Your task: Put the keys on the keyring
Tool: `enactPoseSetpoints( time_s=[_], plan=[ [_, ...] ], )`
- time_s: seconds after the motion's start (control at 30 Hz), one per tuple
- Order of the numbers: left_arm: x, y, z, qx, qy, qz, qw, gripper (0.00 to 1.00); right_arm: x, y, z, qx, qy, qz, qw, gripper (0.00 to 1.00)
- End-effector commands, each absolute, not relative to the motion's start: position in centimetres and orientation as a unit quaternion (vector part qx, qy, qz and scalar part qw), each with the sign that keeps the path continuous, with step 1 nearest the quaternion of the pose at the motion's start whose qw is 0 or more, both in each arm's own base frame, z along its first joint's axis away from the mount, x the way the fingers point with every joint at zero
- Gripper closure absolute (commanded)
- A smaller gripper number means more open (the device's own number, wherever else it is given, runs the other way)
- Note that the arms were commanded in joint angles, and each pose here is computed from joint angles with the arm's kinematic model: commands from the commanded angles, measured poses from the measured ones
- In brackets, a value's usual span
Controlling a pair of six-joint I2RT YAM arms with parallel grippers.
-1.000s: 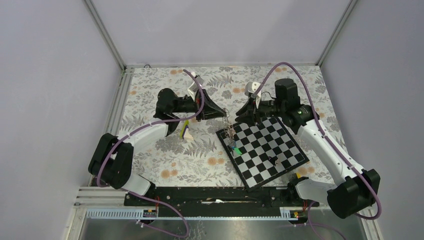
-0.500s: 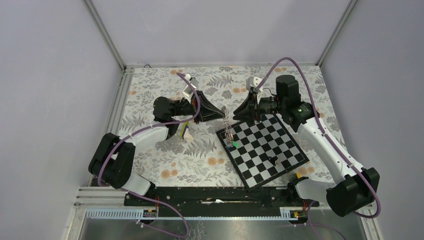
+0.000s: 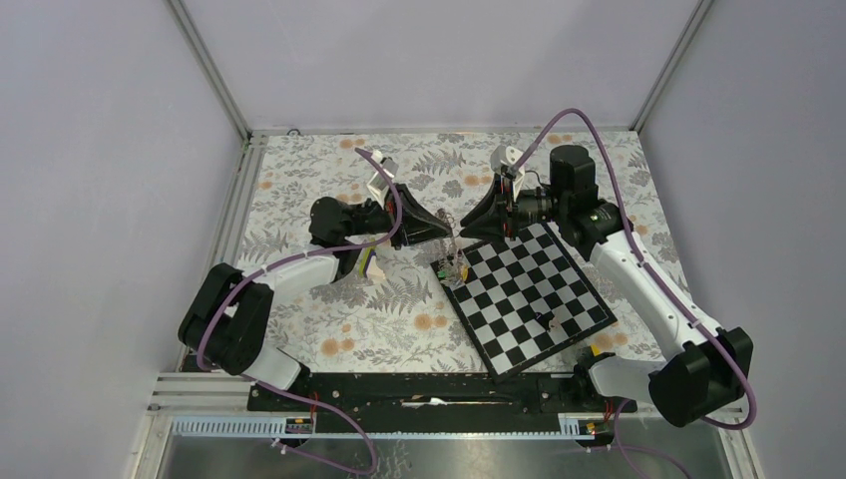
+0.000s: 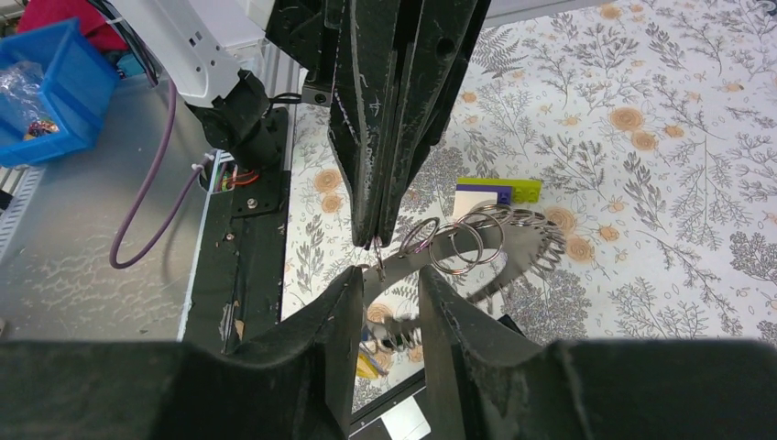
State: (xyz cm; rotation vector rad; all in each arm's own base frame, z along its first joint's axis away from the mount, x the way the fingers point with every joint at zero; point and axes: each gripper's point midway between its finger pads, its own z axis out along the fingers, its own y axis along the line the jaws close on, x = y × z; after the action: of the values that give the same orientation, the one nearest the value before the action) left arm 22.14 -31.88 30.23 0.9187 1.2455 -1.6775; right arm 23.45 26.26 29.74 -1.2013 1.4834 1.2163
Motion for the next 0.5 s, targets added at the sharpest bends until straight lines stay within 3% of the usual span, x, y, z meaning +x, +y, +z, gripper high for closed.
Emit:
enactPoseSetpoints(
  time_s=[0.0,0.47],
  plan=[
    [22.2,-31.8,32.2,0.364,0.462,-0.667,0.456,1.0,23.3,26.5,30.5,-0.485,0.575,0.501,0.428,0.64],
    [22.2,-31.8,32.2,0.36,0.462,-0.671,0.455,1.0,23.0,27.0,29.3,-0.486,0.578,0.507,0.415,0.64]
  ],
)
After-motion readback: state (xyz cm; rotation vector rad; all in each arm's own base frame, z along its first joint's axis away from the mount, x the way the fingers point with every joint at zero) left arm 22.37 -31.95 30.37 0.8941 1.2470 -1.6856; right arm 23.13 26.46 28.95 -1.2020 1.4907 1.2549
